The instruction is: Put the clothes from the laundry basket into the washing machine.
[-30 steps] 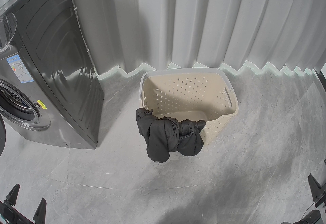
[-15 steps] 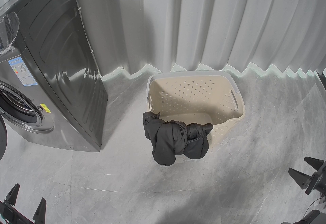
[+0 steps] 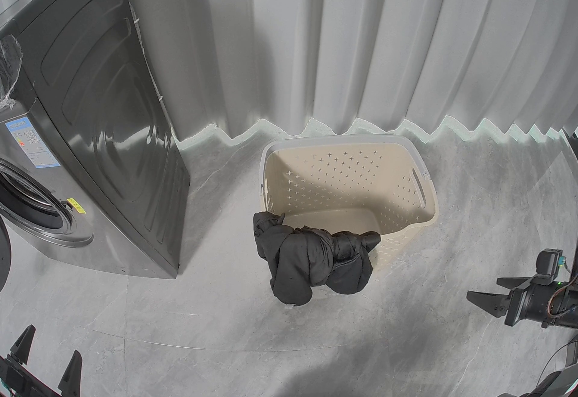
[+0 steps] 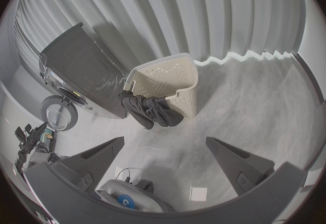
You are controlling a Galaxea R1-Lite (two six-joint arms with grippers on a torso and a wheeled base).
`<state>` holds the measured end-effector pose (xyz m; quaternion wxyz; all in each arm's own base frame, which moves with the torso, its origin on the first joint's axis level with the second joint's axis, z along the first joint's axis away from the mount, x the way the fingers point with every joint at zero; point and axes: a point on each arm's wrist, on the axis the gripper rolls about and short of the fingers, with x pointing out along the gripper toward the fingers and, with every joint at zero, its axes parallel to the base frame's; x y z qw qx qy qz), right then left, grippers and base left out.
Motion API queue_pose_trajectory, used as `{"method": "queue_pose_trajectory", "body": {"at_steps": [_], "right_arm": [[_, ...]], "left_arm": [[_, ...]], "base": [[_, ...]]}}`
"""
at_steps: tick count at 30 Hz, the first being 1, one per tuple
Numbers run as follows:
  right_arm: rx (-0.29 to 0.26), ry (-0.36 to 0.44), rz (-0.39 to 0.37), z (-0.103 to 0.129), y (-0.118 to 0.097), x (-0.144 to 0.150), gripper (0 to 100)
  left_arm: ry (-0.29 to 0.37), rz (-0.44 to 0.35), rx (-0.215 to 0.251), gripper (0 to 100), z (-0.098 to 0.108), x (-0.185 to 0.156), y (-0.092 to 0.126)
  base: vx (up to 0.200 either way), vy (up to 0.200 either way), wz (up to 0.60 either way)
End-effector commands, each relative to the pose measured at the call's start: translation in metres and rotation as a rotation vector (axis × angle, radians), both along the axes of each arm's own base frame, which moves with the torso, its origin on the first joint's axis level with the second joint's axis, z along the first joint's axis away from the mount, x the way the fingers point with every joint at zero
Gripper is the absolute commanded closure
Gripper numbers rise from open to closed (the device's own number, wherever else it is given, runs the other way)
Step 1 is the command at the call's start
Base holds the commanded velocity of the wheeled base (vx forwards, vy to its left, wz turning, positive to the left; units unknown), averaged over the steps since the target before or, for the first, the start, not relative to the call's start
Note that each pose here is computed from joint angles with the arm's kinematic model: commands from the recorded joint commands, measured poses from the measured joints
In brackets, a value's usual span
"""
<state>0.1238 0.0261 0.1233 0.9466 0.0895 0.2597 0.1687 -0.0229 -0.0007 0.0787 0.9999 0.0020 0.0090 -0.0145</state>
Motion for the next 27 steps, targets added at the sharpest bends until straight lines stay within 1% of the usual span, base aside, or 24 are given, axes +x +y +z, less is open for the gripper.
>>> {"method": "queue_pose_trajectory", "body": {"at_steps": [1, 6, 9, 11, 14, 21, 27], "right_arm": [[-0.002, 0.096, 0.05, -0.016, 0.018, 0.032, 0], [-0.01, 0.084, 0.016, -0.029, 0.034, 0.056, 0], [0.01, 0.071, 0.0, -0.035, 0.046, 0.064, 0], [0.013, 0.07, -0.008, -0.037, 0.052, 0.068, 0], [0.003, 0.074, -0.011, -0.042, 0.06, 0.078, 0], [-0.004, 0.068, -0.012, -0.047, 0.072, 0.095, 0], [-0.007, 0.078, -0.011, -0.05, 0.073, 0.096, 0]], "left_arm": [[-0.004, 0.0, -0.001, 0, -0.003, 0.0, 0.0], [-0.004, 0.0, -0.003, 0, -0.003, 0.0, 0.0], [-0.004, 0.0, -0.003, 0, -0.003, 0.0, 0.0], [-0.004, 0.0, -0.003, 0, -0.003, 0.0, 0.0], [-0.004, 0.0, -0.003, 0, -0.003, 0.0, 0.0], [-0.004, 0.0, -0.004, 0, -0.003, 0.0, 0.0], [-0.004, 0.0, -0.003, 0, -0.003, 0.0, 0.0]], "base": [[0.0, 0.0, 0.0], [0.0, 0.0, 0.0], [0.0, 0.0, 0.0], [0.0, 0.0, 0.0], [0.0, 0.0, 0.0], [0.0, 0.0, 0.0], [0.0, 0.0, 0.0]]}}
